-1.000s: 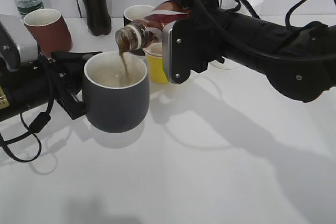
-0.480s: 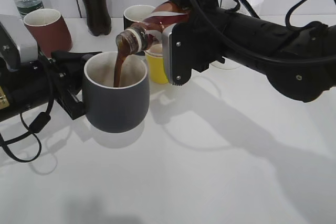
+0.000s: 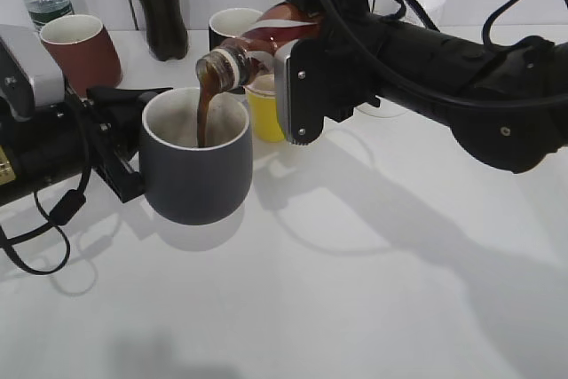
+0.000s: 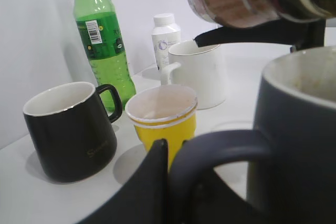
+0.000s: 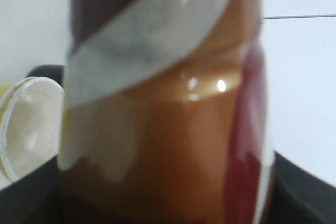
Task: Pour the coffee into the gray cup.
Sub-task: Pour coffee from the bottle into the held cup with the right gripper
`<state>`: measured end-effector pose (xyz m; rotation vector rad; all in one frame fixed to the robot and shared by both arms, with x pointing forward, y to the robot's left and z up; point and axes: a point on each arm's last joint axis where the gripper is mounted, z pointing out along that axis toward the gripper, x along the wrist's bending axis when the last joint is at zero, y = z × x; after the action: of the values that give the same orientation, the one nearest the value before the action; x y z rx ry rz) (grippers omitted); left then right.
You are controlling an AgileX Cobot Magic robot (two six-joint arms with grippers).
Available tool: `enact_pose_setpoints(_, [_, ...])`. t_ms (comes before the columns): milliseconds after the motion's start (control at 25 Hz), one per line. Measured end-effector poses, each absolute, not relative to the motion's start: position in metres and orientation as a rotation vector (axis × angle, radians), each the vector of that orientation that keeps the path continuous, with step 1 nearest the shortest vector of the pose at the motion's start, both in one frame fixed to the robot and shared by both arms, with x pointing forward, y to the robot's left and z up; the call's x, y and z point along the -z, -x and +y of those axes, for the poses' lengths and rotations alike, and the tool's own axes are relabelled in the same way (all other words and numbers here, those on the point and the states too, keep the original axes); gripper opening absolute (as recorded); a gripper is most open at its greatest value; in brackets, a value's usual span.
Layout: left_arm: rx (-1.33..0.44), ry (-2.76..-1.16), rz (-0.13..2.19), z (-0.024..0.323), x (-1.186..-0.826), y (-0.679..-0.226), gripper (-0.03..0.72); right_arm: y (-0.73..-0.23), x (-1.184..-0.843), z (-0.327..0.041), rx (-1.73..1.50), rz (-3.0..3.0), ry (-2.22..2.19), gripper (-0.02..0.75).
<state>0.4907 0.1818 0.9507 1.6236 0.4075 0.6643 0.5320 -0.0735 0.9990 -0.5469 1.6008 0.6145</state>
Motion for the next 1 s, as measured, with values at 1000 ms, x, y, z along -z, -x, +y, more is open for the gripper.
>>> enact_pose_setpoints(1000, [-0.664, -1.625, 0.408, 0.1818, -0.9505, -0.4908, 0.043, -0.532, -0.9992, -0.0735, -0.599, 1.591, 0.563, 0.528])
